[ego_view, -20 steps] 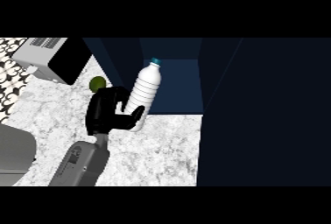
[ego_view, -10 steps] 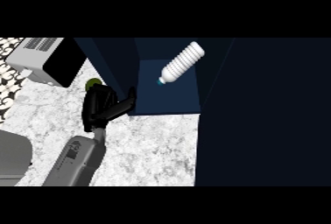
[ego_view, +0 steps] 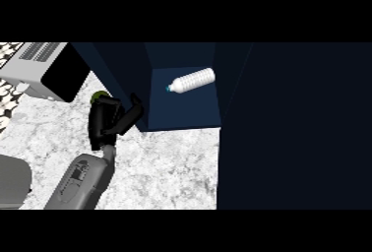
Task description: Pick up the bottled water, place it into the cabinet and close the cabinet
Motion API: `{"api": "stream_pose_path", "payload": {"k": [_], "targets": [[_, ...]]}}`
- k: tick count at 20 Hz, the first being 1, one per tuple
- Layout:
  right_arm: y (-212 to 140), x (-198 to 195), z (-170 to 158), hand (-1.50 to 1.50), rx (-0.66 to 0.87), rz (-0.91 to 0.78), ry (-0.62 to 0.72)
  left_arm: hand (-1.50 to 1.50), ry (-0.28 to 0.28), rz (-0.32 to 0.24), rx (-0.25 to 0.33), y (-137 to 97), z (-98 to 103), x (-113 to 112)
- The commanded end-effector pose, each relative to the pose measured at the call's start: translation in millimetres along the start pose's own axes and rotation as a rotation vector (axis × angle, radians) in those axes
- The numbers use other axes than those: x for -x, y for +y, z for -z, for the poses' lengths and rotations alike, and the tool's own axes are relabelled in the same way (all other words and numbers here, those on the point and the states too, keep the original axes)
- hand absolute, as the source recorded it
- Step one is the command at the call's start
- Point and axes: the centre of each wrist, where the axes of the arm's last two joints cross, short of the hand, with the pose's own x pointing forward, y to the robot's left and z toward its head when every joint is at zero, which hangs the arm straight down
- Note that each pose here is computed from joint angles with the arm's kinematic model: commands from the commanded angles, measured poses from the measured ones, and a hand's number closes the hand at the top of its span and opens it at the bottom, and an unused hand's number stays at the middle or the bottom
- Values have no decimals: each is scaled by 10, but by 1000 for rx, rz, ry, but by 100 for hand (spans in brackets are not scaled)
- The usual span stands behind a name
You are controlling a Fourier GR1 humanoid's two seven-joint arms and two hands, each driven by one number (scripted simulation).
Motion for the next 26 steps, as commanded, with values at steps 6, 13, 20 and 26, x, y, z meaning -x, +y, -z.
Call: {"api": "stream_pose_path", "payload": {"k": [6, 13, 20, 26], "targets": [[-35, 46, 57, -150, -9, 0, 12, 150, -123, 136, 68, -482, 450, -364], [-21, 22, 5, -150, -19, 5, 4, 150, -137, 304, -42, -220, 575, -259], [-32, 5, 109, -150, -30, 20, -5, -150, -135, 352, -64, -241, 561, -196], [-103, 61, 58, -150, -42, 5, 3, -150, -115, 382, -91, -123, 551, -84]]}}
